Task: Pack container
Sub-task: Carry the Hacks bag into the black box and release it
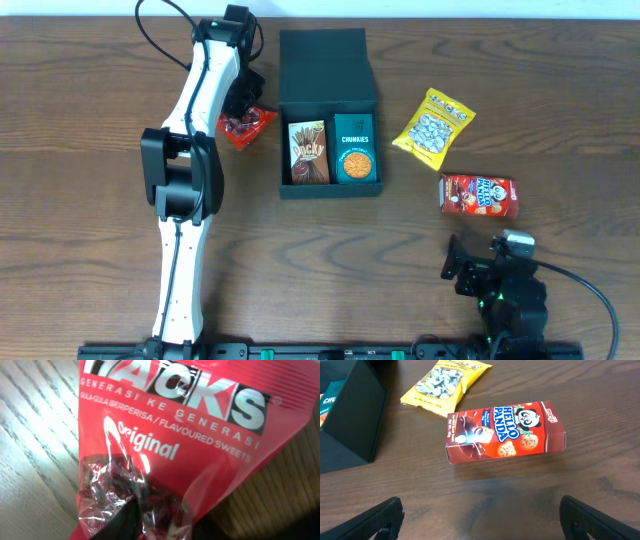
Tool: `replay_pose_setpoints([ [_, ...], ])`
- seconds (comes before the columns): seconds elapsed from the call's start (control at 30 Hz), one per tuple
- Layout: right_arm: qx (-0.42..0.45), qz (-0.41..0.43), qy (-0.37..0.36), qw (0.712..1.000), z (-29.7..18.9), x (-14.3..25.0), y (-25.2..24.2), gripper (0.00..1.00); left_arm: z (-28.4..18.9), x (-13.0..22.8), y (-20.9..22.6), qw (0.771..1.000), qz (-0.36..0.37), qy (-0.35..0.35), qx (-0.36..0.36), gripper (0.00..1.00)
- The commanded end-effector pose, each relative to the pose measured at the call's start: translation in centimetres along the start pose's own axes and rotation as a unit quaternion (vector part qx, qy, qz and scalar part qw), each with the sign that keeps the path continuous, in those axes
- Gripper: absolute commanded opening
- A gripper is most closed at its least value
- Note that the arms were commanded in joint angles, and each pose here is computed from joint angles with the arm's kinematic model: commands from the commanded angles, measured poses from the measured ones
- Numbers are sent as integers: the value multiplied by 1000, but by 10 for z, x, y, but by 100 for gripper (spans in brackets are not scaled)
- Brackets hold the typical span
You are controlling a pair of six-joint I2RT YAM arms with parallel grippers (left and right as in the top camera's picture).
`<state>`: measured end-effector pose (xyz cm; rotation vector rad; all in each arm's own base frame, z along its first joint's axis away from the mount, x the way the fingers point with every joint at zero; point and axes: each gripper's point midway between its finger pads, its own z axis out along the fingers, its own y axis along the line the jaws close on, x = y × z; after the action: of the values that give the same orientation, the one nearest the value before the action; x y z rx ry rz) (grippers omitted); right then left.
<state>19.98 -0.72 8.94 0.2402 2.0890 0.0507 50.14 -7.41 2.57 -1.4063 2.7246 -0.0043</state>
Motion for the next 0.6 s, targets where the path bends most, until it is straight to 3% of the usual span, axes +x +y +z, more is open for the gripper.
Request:
replay_pose_setpoints([
  [0.0, -2, 4, 3, 1000, 1, 3, 1, 99, 11, -1, 9, 1000, 2, 1, -20, 19],
  [0.1, -2, 4, 3, 1000, 1, 3, 1, 99, 11, -1, 10, 1000, 13, 2, -21, 6],
  [0.37, -2, 4, 3, 1000, 1, 3, 1, 99, -3, -6, 15, 999, 26, -14, -34, 6],
  [0.57, -2, 4, 3, 1000, 1, 3, 1, 99, -49, -23, 11, 995, 52, -75, -32, 6],
])
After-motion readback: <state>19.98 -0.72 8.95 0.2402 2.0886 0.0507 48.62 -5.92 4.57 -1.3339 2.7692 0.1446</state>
